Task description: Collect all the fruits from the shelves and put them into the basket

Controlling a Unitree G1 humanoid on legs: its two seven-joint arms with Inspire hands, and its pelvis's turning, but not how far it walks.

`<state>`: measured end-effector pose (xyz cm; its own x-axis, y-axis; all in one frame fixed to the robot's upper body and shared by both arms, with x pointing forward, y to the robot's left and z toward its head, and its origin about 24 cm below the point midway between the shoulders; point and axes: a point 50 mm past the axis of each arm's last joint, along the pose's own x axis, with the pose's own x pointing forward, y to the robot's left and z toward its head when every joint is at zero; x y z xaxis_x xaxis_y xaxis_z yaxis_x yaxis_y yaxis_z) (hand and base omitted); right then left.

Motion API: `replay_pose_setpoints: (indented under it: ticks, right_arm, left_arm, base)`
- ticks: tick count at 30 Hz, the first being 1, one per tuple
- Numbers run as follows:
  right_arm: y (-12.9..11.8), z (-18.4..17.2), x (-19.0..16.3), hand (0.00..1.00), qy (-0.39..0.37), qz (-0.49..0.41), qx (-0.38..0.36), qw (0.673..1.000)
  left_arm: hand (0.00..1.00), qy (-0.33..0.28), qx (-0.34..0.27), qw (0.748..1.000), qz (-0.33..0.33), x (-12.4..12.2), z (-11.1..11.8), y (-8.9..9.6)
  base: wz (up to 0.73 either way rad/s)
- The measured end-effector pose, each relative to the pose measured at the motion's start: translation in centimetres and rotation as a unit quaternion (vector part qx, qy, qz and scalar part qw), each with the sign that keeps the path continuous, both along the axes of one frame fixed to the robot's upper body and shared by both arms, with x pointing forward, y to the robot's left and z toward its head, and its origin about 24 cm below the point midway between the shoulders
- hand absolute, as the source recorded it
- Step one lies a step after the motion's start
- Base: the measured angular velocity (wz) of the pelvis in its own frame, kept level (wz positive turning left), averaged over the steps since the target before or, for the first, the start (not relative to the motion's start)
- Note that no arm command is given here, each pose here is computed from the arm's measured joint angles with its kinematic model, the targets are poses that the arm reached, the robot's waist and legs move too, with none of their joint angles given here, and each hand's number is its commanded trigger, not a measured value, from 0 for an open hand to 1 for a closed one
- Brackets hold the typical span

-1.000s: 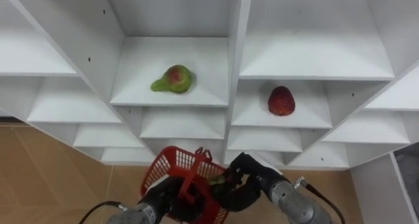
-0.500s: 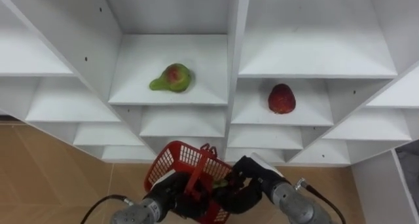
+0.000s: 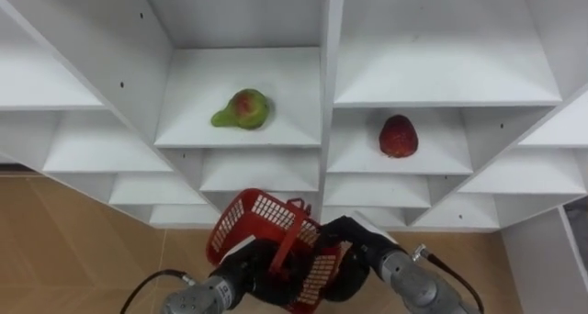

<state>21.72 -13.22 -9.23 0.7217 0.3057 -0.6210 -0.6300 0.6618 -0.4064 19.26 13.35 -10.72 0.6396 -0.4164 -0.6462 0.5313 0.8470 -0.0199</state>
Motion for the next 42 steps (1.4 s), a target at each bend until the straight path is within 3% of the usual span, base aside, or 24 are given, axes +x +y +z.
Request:
replay_pose_setpoints:
  ticks: [27,36,42]
  right_arm:
    - [-1.0,-1.0,-0.8,0.0,0.025,-0.027,-0.006,0.999]
    - [0.1,0.6,-0.5,0.0,-0.018,-0.009,0.022,1.0]
    - [0.9,1.6,-0.5,0.0,-0.026,0.021,0.043,0.999]
  left_arm:
    - [1.0,0.003,0.004,1.0,-0.006,-0.2,-0.1,0.1]
    - [1.0,0.017,0.021,0.999,0.022,-1.3,-0.8,1.4]
    - [1.0,0.058,0.039,0.996,0.053,-2.9,-2.1,2.7]
  base:
    - [0.0]
    - [0.0]
    - [0.01]
